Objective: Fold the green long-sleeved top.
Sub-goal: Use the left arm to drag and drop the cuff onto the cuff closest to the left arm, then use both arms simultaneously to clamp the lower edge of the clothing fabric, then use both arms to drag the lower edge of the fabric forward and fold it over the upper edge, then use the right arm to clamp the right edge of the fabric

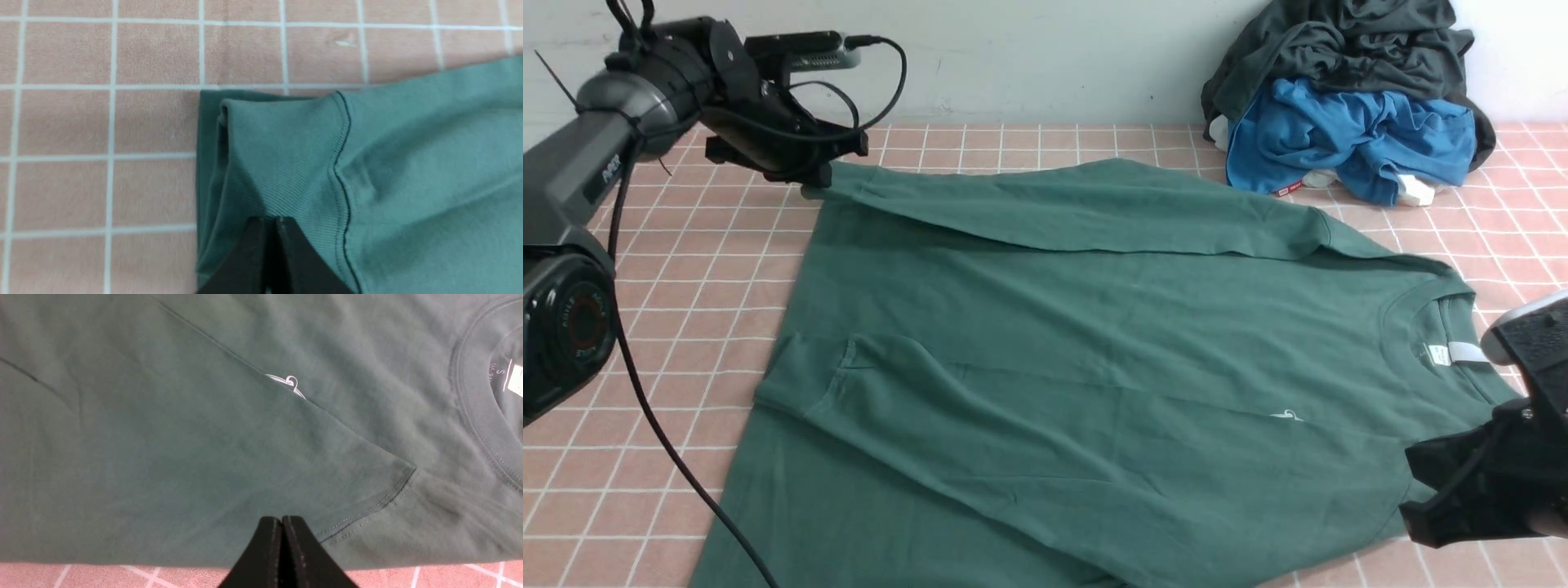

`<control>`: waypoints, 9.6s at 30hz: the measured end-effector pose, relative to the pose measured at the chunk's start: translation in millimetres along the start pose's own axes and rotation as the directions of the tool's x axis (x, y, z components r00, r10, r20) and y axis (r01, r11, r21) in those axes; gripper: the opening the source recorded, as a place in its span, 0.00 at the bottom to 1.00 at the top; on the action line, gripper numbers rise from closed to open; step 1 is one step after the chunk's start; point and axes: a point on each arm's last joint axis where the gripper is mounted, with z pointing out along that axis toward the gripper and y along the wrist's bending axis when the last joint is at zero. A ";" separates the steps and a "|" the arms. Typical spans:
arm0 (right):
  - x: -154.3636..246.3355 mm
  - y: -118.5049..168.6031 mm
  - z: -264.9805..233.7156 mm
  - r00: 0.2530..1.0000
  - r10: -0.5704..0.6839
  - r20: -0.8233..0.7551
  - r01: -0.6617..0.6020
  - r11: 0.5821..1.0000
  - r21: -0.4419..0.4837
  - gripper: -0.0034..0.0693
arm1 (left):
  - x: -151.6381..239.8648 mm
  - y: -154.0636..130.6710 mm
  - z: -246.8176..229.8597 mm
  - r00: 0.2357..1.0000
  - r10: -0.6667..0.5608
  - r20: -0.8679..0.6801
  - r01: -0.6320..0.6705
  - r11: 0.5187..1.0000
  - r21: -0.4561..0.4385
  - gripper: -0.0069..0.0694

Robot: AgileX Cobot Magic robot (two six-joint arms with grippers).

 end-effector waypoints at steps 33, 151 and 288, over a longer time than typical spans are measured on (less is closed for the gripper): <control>1.1 1.7 -17.3 1.000 0.002 0.025 -0.002 1.000 -0.010 0.03 | 91.3 -38.0 -98.0 0.847 0.230 -0.479 -0.281 0.959 -0.037 0.32; -82.9 -17.0 54.5 0.913 -0.310 -0.266 0.317 0.948 -0.019 0.05 | 332.4 -114.6 -135.9 0.203 0.905 -0.373 -0.756 0.387 0.528 0.60; -70.7 -173.3 194.3 0.774 0.416 -0.476 -0.339 0.909 0.243 0.73 | 297.3 -31.3 -382.9 0.808 0.325 0.491 -0.237 0.943 -0.234 0.08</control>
